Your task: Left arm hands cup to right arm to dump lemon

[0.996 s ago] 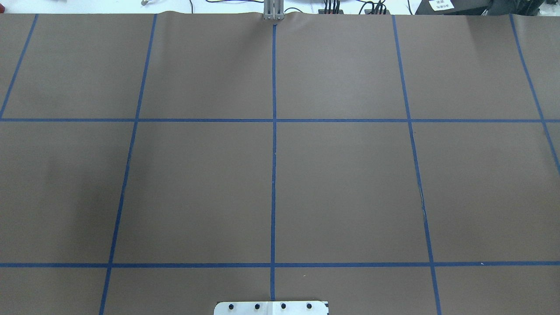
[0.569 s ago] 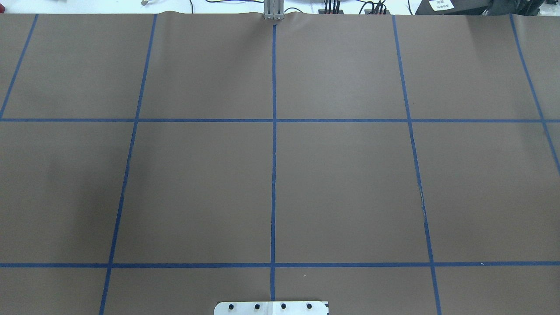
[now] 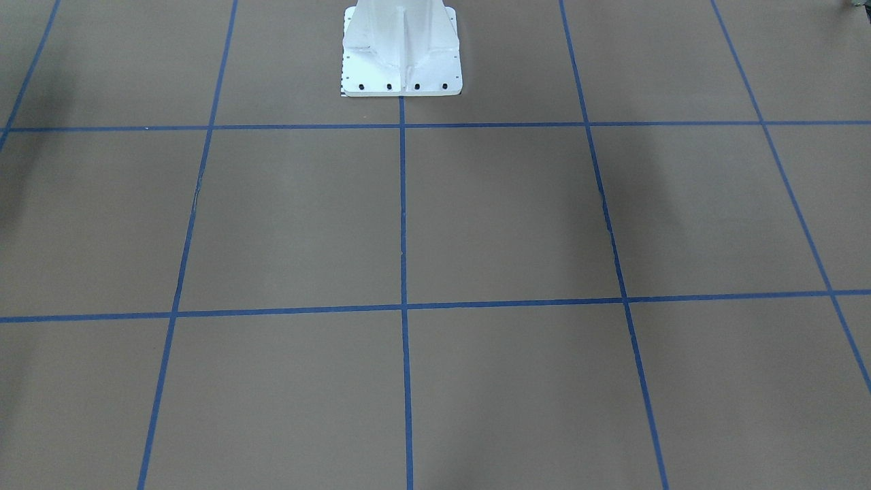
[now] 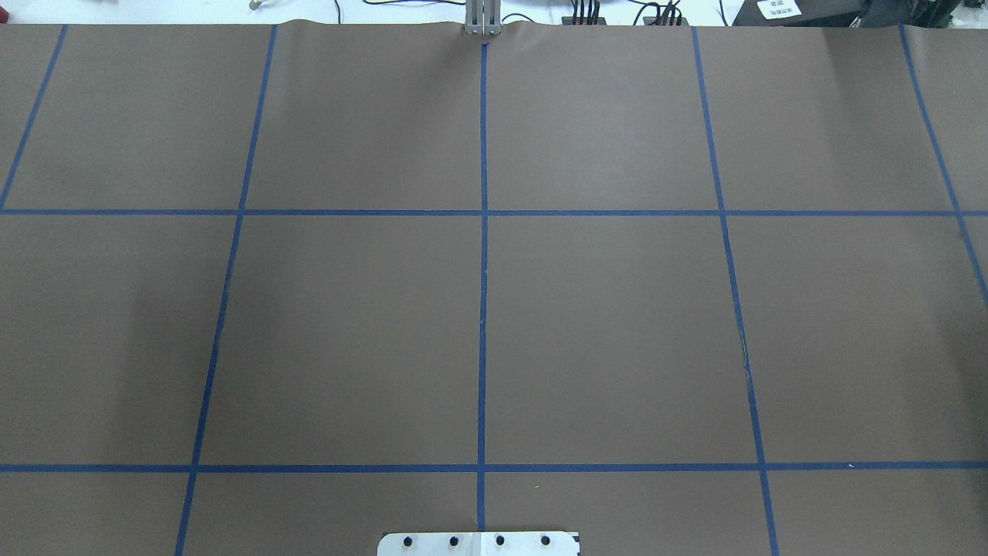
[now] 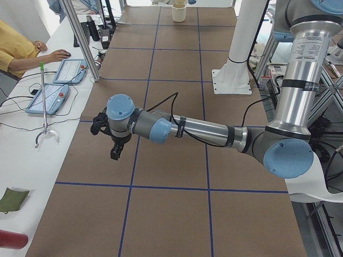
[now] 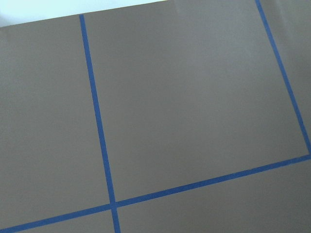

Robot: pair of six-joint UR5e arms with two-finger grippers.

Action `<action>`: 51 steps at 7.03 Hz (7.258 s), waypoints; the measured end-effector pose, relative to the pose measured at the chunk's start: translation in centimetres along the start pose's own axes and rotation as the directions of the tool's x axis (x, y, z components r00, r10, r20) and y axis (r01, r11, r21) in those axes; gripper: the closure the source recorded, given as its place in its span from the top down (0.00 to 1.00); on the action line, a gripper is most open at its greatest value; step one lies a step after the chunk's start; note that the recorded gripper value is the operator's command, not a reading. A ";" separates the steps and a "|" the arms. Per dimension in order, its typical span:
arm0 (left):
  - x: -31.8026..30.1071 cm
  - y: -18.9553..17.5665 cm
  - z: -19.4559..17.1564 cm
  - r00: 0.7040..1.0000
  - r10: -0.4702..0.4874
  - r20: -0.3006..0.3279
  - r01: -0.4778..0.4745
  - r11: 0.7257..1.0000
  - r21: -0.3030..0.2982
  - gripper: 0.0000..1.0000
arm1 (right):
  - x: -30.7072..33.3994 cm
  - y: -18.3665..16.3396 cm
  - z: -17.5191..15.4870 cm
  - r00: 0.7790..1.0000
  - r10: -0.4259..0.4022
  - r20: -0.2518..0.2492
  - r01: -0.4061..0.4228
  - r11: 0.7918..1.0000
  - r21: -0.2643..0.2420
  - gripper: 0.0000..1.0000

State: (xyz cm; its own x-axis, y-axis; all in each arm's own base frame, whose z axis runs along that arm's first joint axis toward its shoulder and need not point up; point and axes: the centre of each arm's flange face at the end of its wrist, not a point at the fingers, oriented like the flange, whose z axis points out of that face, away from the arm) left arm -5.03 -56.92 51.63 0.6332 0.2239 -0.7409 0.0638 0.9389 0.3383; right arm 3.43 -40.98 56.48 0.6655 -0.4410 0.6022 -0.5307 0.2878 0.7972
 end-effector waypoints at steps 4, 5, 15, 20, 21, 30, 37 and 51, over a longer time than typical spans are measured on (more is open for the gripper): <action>7.8 -5.1 -3.0 0.997 -0.035 -0.070 0.043 0.992 0.116 1.00 | -5.2 -4.5 12.5 0.991 -0.068 0.118 0.071 0.997 -0.027 0.00; 10.4 -6.4 -2.3 0.993 -0.070 -0.096 0.081 0.991 0.107 1.00 | -7.4 -4.6 15.5 0.986 -0.073 0.150 0.080 0.996 -0.042 0.00; 40.3 -12.6 4.6 0.823 -0.490 -0.286 0.484 0.869 -0.097 1.00 | -48.0 -1.7 39.1 0.955 -0.237 -0.180 0.219 0.969 -0.116 0.00; 54.2 -12.0 10.2 0.774 -0.564 -0.287 0.581 0.813 -0.032 0.80 | -58.9 -1.2 40.2 0.914 -0.321 -0.248 0.290 0.945 -0.154 0.00; 55.5 -11.5 10.9 0.779 -0.556 -0.288 0.579 0.815 -0.009 0.59 | -60.0 -1.3 40.0 0.917 -0.316 -0.242 0.288 0.946 -0.147 0.00; 59.3 -9.1 12.3 0.800 -0.519 -0.300 0.536 0.844 -0.029 0.42 | -61.1 -1.7 39.5 0.926 -0.302 -0.228 0.278 0.951 -0.132 0.00; 59.9 -8.5 12.7 0.803 -0.516 -0.299 0.529 0.847 -0.040 0.00 | -61.2 -1.7 39.4 0.926 -0.302 -0.226 0.279 0.951 -0.131 1.00; 56.8 -11.0 13.1 0.839 -0.479 -0.257 0.500 0.866 0.019 0.00 | -60.3 -2.8 28.5 0.965 -0.217 -0.147 0.211 0.976 -0.057 1.00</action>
State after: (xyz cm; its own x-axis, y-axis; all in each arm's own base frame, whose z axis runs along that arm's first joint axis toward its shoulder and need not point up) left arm 40.35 -57.93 13.43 0.3023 -0.1948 -0.9331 0.3864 0.9199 -0.0669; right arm -50.16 -39.40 16.68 0.8344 -0.3632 0.4146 -0.3480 0.2363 0.9072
